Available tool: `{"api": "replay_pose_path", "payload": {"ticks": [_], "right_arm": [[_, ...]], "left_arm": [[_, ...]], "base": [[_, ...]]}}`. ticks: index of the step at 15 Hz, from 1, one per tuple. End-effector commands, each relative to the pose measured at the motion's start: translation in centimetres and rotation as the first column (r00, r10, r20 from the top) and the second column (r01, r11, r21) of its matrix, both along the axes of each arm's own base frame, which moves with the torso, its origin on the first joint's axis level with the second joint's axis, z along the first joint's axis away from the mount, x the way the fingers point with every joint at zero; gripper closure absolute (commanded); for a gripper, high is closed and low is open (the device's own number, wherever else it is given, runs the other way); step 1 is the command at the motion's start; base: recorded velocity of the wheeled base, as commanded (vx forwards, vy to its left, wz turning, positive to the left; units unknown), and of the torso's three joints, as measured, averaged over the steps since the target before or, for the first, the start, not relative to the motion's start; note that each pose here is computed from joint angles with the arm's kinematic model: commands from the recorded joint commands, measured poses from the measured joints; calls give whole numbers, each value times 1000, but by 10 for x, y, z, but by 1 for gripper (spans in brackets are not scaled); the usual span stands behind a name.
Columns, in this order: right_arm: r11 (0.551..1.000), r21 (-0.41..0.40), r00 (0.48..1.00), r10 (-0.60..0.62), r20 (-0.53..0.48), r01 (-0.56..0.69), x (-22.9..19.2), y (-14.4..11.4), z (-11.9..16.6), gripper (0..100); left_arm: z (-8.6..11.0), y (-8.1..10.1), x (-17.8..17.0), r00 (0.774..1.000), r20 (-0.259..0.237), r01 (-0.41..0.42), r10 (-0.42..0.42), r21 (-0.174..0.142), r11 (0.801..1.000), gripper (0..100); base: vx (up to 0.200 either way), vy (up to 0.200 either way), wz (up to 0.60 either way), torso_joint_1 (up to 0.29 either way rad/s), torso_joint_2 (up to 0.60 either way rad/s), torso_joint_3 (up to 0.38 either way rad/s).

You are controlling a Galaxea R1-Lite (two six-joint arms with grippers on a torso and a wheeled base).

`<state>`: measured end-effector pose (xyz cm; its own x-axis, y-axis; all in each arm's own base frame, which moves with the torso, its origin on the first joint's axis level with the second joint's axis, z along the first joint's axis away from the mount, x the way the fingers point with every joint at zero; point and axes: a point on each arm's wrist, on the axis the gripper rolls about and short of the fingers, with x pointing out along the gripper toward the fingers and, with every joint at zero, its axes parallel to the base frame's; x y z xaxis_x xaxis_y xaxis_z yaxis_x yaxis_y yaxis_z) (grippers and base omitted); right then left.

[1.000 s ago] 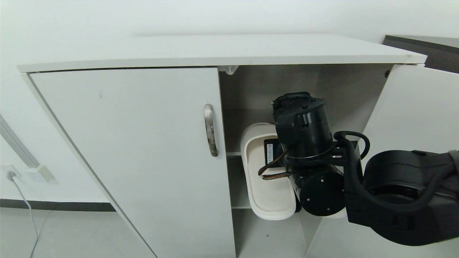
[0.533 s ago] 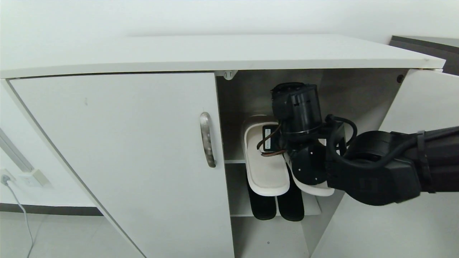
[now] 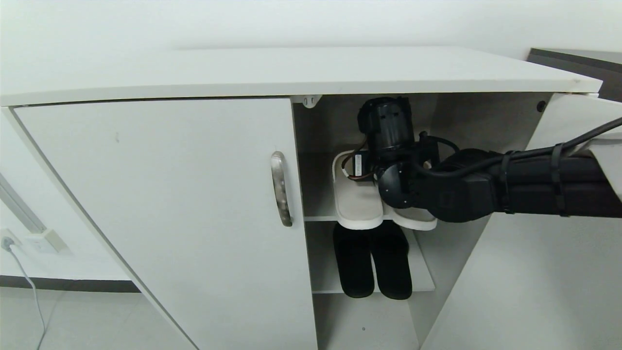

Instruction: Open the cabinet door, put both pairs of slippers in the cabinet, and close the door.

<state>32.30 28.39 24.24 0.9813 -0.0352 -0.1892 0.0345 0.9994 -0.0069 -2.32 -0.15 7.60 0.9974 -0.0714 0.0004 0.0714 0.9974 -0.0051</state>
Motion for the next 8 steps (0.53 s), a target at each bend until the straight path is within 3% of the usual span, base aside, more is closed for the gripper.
{"api": "replay_pose_path", "payload": {"ticks": [1,8], "right_arm": [[1000,-6,1000,-18,-6,18,14,3,-9,100],[1000,-13,1000,-27,-15,27,23,5,-18,100]], "left_arm": [[0,0,0,1000,0,1,-1,-1,1000,100],[0,0,0,1000,-2,1,-1,-3,1000,100]], "base": [[0,0,0,0,0,0],[0,0,0,0,0,0]]}}
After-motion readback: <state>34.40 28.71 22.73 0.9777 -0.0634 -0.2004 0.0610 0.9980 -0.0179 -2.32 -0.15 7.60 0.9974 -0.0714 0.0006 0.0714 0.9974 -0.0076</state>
